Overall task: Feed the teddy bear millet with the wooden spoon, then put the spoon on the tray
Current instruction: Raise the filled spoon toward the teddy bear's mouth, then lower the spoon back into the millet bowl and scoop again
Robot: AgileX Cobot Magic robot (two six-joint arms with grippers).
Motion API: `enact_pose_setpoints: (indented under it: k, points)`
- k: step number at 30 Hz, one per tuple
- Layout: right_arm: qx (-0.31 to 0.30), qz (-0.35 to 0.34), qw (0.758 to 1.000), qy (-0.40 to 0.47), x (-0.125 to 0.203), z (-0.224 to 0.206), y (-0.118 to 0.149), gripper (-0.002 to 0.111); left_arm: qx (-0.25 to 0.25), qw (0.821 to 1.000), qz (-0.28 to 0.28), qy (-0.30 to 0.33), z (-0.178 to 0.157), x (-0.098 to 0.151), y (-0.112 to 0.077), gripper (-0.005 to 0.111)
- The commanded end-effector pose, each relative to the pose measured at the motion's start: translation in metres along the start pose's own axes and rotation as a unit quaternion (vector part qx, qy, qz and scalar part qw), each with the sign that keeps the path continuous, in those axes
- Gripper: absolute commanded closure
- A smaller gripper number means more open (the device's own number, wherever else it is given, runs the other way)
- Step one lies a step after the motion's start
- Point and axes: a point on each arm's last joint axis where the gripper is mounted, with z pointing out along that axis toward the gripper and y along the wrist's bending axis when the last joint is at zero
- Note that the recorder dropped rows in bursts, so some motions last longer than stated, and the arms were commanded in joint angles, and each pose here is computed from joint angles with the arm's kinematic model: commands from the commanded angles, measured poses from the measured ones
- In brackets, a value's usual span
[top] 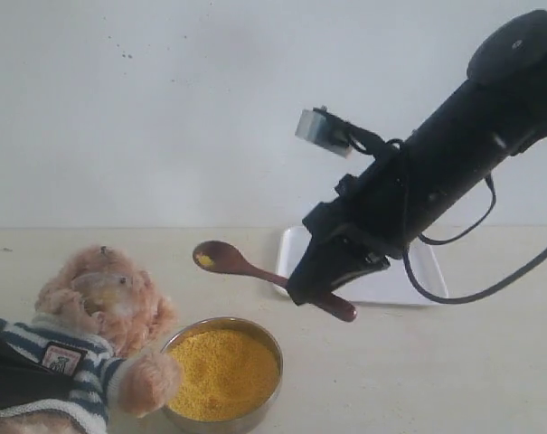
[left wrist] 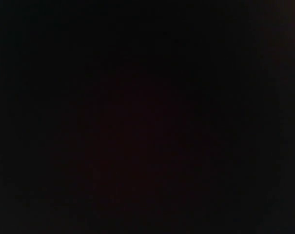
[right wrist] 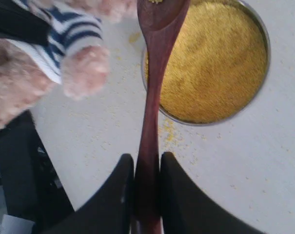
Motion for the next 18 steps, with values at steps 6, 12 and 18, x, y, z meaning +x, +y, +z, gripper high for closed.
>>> enact_pose_setpoints:
  k: [6,12,18]
  points:
    - [-0.068,-0.077,0.992,-0.069,-0.018,0.014,0.066,0.108,0.017,1.0,-0.003,-0.011,-0.001,-0.001,-0.005,0.103]
    - [0.101,-0.217,0.97,-0.04,-0.023,0.061,0.083,0.108,0.016,1.0,-0.001,-0.008,-0.001,0.0,-0.005,0.103]
    - [0.249,-0.335,0.909,0.008,-0.02,0.088,0.101,0.108,0.016,1.0,0.001,-0.008,-0.001,0.0,-0.005,0.103]
